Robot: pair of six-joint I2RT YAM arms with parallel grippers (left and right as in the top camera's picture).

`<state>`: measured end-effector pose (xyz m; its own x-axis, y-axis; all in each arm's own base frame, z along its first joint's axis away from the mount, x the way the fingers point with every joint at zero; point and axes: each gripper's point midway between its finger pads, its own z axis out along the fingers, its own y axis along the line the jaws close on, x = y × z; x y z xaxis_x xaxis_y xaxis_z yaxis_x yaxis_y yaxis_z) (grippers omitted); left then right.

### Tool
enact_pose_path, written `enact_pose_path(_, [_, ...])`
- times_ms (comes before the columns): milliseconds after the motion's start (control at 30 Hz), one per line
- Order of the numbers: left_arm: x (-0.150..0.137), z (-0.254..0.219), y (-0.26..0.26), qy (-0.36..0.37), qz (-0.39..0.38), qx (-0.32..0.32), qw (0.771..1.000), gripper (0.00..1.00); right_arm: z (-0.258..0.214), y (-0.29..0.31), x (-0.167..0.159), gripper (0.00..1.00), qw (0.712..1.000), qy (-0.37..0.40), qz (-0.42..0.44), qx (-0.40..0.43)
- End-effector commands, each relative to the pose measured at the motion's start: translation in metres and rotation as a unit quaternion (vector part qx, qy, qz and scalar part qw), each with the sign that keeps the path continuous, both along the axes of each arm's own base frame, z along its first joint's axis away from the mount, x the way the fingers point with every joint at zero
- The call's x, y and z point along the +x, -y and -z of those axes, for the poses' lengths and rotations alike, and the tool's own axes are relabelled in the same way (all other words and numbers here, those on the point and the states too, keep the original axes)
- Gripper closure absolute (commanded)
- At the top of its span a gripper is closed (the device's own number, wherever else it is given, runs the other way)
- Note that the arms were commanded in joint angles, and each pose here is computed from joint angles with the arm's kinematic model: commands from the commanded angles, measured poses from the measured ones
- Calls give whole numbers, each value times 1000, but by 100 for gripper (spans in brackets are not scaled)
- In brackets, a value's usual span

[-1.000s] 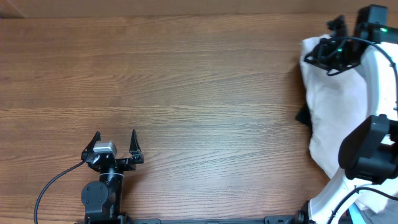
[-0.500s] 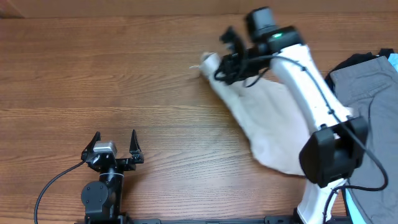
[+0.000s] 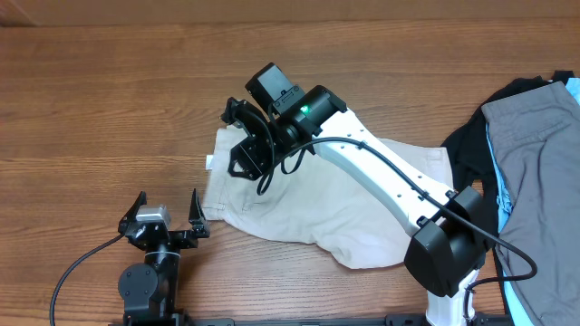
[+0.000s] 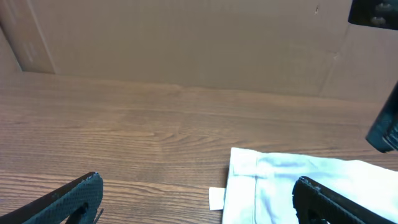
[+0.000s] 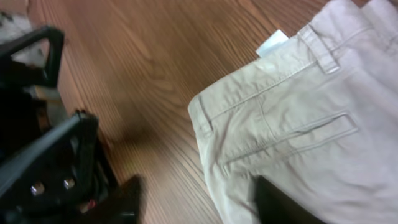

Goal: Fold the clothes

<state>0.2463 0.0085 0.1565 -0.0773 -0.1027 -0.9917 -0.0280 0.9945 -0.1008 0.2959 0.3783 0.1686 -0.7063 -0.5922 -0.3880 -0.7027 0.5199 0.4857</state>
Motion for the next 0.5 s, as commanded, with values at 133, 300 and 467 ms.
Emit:
enact_pose_path(133, [0,0,-3,2,-6,7,1000,0,1,35,29,0,998,-9,58,-19])
enact_pose_path(300, [0,0,-3,2,-6,7,1000,0,13,105,53,0,986,-59,136,-73])
enact_pose_path(467, [0,0,-3,2,-6,7,1000,0,27,191,67,0,958,-100,224,-150])
